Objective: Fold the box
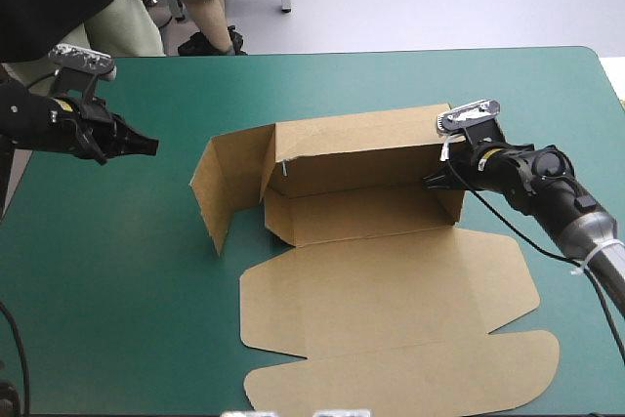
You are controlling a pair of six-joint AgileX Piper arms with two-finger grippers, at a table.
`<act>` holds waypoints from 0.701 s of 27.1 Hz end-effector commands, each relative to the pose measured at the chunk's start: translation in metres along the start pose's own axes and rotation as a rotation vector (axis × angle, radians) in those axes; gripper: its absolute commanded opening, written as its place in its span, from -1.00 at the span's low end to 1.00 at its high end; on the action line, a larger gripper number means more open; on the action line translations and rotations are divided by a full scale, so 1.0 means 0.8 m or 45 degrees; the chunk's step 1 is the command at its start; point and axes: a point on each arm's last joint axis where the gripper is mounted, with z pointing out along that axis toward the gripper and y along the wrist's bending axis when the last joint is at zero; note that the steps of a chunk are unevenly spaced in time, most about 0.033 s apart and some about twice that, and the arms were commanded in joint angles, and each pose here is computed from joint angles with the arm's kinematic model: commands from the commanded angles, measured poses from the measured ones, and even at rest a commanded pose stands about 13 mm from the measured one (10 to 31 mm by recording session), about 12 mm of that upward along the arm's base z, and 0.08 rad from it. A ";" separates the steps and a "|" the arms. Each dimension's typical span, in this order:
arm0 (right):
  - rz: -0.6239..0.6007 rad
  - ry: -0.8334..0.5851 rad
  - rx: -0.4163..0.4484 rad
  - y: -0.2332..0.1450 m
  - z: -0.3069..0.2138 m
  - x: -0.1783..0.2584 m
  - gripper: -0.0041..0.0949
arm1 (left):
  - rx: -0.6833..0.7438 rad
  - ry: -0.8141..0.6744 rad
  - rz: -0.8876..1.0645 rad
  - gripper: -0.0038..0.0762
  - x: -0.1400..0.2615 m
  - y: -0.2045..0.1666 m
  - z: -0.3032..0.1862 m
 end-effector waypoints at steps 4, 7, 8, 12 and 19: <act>-0.026 -0.130 0.035 -0.006 -0.021 -0.018 -0.96 | -0.031 -0.120 -0.045 -0.93 0.047 -0.017 -0.014; -0.024 -0.125 0.034 -0.006 -0.021 -0.018 -0.96 | -0.031 -0.109 -0.053 -0.93 0.067 -0.022 -0.011; -0.023 -0.121 0.034 -0.006 -0.021 -0.017 -0.96 | -0.033 -0.107 -0.057 -0.93 0.073 -0.023 -0.008; 0.007 -0.090 0.027 -0.006 -0.029 -0.017 -0.96 | -0.044 -0.124 -0.064 -0.93 0.083 -0.025 -0.003; 0.082 0.091 -0.042 -0.006 -0.077 -0.038 -0.96 | -0.063 -0.160 -0.061 -0.93 0.081 -0.023 -0.004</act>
